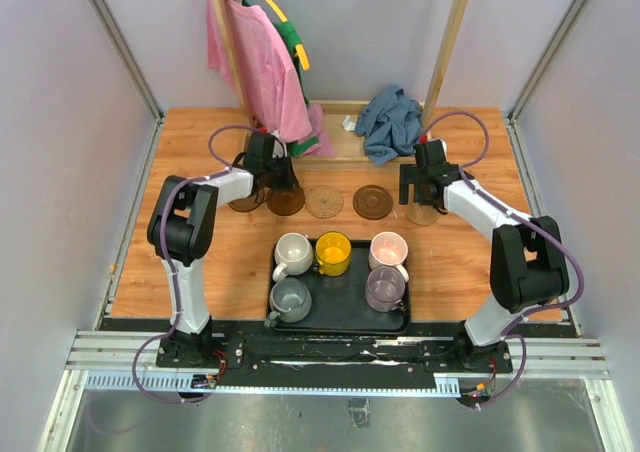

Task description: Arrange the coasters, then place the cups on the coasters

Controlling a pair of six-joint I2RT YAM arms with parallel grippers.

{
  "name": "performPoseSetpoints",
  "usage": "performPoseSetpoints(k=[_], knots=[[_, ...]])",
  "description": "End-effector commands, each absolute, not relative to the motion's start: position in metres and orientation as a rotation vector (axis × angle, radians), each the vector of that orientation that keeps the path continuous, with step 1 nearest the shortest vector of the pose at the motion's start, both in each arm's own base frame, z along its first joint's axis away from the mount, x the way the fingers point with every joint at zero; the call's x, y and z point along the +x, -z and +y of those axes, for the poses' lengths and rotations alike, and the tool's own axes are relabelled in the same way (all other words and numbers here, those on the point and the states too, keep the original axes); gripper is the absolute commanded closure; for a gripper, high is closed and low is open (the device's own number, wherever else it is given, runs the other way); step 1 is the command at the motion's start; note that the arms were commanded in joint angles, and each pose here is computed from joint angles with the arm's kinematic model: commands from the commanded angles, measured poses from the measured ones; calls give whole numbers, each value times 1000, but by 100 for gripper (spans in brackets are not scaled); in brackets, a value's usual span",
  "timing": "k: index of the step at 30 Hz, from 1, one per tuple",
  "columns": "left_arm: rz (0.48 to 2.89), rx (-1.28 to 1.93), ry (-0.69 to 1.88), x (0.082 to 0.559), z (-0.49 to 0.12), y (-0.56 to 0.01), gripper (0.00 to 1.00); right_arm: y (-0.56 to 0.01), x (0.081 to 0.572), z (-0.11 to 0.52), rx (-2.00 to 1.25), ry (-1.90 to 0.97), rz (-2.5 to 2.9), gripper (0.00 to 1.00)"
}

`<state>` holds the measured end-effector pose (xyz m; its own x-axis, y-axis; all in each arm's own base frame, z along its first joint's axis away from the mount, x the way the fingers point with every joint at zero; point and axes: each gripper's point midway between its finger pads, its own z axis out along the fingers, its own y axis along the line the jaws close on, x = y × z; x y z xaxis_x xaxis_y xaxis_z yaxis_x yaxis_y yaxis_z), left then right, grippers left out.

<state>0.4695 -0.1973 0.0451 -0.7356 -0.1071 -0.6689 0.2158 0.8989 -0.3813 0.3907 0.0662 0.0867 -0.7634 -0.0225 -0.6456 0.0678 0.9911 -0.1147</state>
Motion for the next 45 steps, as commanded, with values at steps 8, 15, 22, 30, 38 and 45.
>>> performPoseSetpoints(k=[8,15,22,30,38,45], knots=[[2410,121,556,434,-207,-41,87,-56,373,79,66,28,2525,25],[2447,91,452,426,-190,-29,87,-42,377,81,68,31,2557,54],[2484,88,415,427,-187,-15,87,-34,384,73,124,53,2570,84],[2503,106,484,427,-198,-7,87,-21,390,57,220,38,2605,84],[2486,123,571,435,-216,-9,87,-13,392,42,293,58,2629,86],[2466,143,613,450,-234,-11,87,-22,395,24,350,97,2602,87]])
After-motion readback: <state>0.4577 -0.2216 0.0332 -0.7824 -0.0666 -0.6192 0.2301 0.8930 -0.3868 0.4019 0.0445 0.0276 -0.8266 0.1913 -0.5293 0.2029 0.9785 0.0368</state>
